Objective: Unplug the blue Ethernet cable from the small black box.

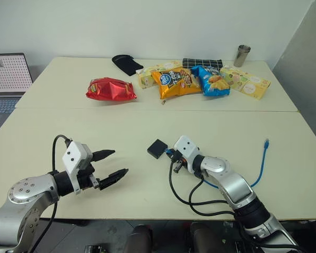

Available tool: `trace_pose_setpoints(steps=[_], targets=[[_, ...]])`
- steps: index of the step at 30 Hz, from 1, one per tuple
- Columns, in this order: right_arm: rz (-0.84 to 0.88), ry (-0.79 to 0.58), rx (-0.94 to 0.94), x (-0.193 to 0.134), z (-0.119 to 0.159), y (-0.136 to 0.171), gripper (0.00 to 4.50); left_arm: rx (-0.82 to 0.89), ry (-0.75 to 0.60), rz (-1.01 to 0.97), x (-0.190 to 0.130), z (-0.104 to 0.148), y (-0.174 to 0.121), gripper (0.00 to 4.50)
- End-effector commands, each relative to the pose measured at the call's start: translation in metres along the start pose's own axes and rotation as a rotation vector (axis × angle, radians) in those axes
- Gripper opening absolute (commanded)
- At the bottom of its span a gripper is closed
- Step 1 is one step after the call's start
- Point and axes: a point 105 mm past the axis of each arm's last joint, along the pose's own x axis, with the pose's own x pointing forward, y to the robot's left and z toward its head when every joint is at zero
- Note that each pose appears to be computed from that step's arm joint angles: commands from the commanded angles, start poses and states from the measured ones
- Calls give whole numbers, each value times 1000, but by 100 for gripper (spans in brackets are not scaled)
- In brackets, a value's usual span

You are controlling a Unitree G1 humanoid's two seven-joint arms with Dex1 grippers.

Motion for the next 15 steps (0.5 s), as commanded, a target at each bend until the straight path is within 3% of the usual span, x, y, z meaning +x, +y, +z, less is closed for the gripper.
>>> trace_pose_setpoints(steps=[1,8,15], targets=[[17,-3,-119,-6,8,-8,14,-47,-46,-8,1,8,-1,450],[127,-244,-510,-20,52,-4,14,-246,-115,-95,3,20,-3,450],[226,-439,-841,-31,73,7,14,-340,-132,-192,10,29,-10,450]])
